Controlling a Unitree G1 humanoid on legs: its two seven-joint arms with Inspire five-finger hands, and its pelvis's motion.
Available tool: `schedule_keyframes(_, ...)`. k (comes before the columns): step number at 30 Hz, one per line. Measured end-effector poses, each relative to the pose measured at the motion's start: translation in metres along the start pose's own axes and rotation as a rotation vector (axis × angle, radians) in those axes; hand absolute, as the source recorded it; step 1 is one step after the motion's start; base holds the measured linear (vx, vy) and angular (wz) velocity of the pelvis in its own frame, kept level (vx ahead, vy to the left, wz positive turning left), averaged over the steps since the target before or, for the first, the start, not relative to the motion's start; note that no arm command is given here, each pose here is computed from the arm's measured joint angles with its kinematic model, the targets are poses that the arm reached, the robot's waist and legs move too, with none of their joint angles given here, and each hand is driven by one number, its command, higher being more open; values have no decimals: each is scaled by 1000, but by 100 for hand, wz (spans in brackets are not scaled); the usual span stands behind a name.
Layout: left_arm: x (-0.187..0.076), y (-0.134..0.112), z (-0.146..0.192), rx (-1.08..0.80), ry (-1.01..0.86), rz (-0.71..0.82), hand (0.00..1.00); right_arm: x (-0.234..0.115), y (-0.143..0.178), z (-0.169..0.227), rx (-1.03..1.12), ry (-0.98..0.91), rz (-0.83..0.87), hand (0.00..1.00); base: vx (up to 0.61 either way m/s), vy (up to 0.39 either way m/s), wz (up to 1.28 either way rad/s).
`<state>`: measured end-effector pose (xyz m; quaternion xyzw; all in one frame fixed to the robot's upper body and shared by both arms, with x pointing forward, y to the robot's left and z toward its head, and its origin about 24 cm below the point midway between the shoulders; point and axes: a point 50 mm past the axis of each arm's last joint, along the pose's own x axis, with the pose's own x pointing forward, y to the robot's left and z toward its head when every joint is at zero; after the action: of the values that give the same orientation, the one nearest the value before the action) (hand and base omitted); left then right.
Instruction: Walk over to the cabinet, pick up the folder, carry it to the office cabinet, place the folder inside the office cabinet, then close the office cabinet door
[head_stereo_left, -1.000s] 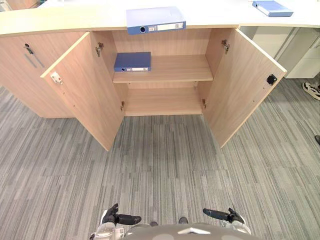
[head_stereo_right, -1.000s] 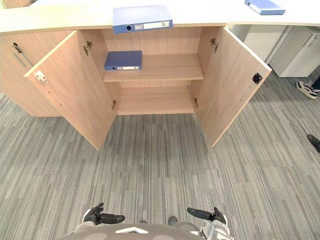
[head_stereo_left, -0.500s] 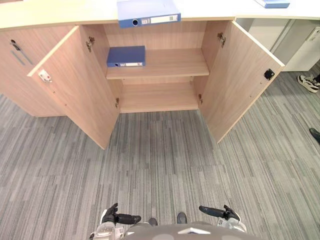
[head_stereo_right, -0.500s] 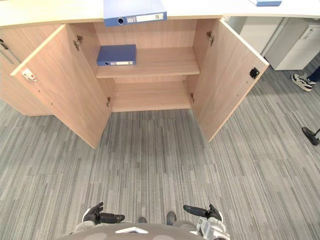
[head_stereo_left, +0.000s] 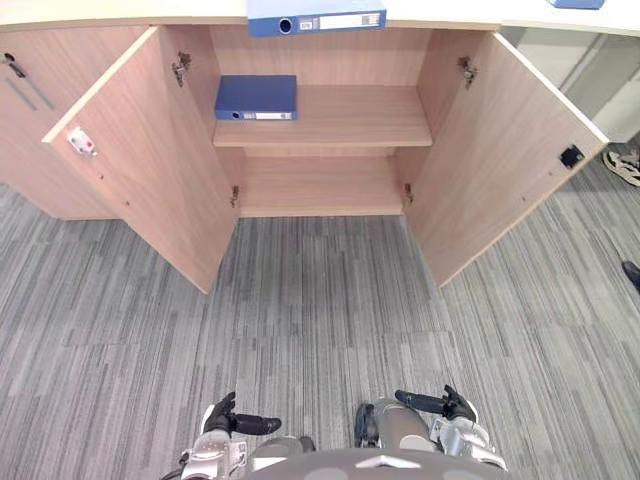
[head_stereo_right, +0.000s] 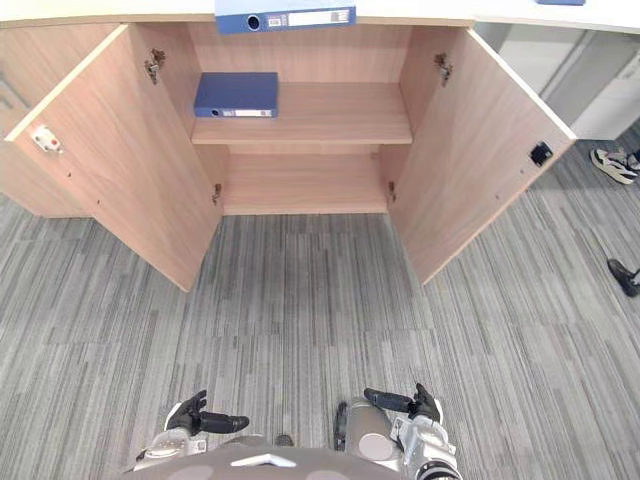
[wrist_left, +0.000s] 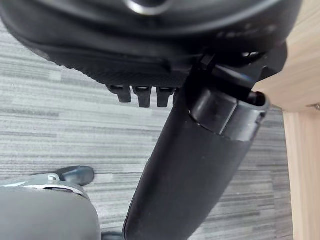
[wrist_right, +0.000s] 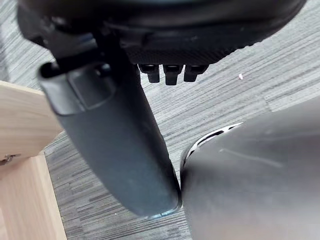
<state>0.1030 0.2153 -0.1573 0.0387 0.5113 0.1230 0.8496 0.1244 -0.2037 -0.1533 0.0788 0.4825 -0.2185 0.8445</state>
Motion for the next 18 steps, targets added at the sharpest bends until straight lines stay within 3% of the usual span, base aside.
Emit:
schedule_keyframes(10,0,-26,21,-163,-74,-50,100,-1,1,1,-35,-18,13,100,450,-208,32)
schedule_keyframes(18,1,-26,32,-187,-107,-36,100,-4,6,-4,25,-13,11,100,295,125,-43)
